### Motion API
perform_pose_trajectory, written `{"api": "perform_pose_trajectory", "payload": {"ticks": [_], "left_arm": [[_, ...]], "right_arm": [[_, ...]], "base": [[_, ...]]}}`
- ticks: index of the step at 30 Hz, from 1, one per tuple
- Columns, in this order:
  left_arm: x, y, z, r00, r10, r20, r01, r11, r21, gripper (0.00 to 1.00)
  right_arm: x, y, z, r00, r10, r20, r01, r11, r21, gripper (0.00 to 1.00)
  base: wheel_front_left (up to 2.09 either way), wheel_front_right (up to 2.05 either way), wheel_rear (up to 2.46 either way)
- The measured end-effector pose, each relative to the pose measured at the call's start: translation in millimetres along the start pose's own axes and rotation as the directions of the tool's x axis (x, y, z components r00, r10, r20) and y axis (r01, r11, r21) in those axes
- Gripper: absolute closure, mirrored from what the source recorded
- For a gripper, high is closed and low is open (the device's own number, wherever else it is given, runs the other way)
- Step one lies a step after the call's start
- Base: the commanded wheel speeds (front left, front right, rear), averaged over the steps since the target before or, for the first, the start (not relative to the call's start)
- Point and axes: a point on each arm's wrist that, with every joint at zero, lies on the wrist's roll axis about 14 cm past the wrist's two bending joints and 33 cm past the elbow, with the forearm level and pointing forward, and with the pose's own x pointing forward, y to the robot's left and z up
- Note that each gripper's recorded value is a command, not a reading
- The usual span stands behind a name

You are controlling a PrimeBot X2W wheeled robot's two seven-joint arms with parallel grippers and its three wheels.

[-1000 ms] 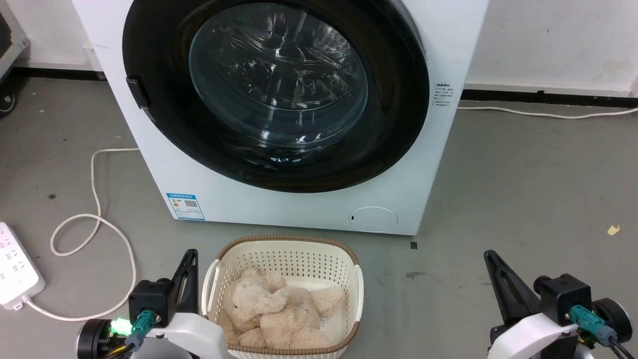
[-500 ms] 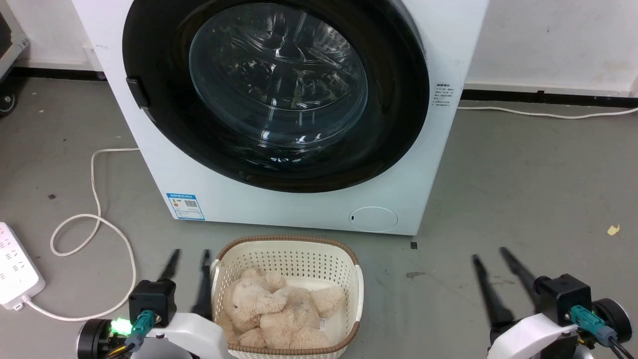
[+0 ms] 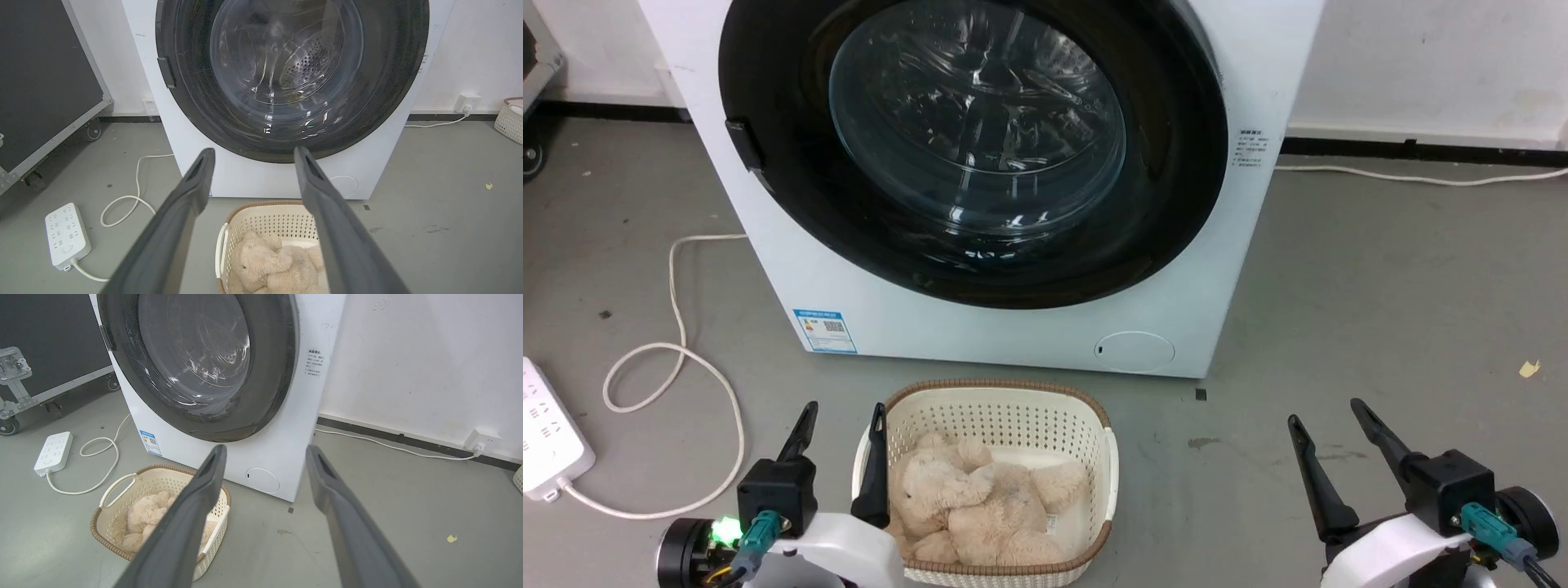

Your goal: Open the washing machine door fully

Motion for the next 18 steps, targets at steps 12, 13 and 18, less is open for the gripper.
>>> {"api": "perform_pose_trajectory", "payload": {"ticks": [12, 13, 18], "left_arm": [[6.5, -4.6, -5.8, 1.000, -0.006, -0.001, 0.006, 1.000, -0.019, 0.00], [7.3, -5.1, -6.5, 1.000, -0.007, -0.002, 0.007, 1.000, -0.019, 0.00], [11.0, -7.1, -9.3, 1.000, -0.010, -0.002, 0.010, 1.000, -0.029, 0.00]], "right_arm": [[8.2, -0.5, -10.2, 1.000, 0.015, -0.020, -0.016, 1.000, -0.024, 0.00], [9.5, -0.9, -10.4, 1.000, 0.017, -0.020, -0.017, 0.999, -0.027, 0.00], [19.5, -5.2, -5.4, 1.000, 0.022, -0.006, -0.023, 0.999, -0.050, 1.00]], "base": [[0.00, 0.00, 0.00], [0.00, 0.00, 0.00], [0.00, 0.00, 0.00]]}}
